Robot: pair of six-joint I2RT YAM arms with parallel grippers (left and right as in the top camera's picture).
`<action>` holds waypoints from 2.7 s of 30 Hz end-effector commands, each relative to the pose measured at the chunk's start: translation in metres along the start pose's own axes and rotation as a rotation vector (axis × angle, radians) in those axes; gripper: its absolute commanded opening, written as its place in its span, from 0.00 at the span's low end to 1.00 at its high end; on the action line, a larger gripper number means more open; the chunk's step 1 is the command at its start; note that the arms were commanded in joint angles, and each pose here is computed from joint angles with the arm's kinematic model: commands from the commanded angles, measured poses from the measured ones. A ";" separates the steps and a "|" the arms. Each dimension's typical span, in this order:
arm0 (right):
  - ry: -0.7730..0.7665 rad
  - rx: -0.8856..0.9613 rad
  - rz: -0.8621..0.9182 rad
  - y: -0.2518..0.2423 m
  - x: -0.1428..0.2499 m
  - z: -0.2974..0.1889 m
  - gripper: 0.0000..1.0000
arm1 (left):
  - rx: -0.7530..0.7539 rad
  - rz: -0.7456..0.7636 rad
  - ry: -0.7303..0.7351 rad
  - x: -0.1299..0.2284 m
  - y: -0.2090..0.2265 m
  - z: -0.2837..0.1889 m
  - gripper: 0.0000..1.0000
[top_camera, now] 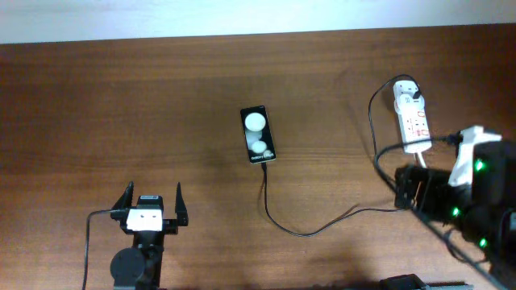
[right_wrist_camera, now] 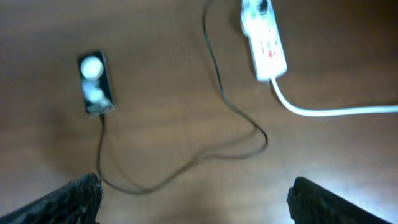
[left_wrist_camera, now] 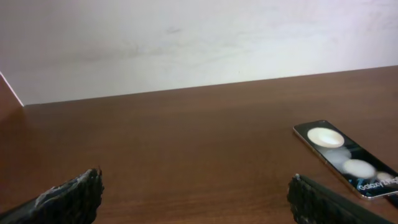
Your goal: Plug charger to phone and switch on socket
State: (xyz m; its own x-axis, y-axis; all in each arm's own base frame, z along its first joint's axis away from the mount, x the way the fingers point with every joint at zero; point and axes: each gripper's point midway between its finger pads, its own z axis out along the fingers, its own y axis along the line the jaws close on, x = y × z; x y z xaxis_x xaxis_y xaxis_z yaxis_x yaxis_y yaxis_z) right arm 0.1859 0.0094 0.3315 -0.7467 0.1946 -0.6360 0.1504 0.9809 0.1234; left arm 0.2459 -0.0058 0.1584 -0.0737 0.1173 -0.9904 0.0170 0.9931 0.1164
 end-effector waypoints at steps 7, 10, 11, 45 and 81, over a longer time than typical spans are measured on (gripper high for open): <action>-0.258 -0.068 0.027 -0.011 0.037 0.031 0.99 | 0.004 0.015 0.001 0.001 0.000 0.000 0.99; -0.313 -0.064 0.056 -0.018 0.042 0.037 0.99 | 0.004 0.015 0.001 0.001 0.000 0.000 0.99; -0.335 -0.074 0.061 -0.017 0.042 0.038 0.99 | 0.004 0.015 0.001 0.001 -0.001 0.000 0.99; -0.762 -0.402 -0.004 0.018 0.060 0.145 0.99 | 0.004 0.015 0.001 0.002 -0.001 0.000 0.99; -0.778 -0.302 -0.280 0.021 0.074 0.166 0.99 | 0.004 0.015 0.001 0.002 -0.001 0.000 0.99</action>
State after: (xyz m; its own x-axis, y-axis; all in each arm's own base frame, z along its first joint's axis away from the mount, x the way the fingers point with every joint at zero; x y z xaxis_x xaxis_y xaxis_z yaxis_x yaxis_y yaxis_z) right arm 0.2412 0.0452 0.1628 -0.0606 -0.0034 -0.9982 -0.2418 0.9703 0.0113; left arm 0.2459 -0.0058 0.1581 -0.0748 0.1174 -0.9903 0.0171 0.9931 0.1164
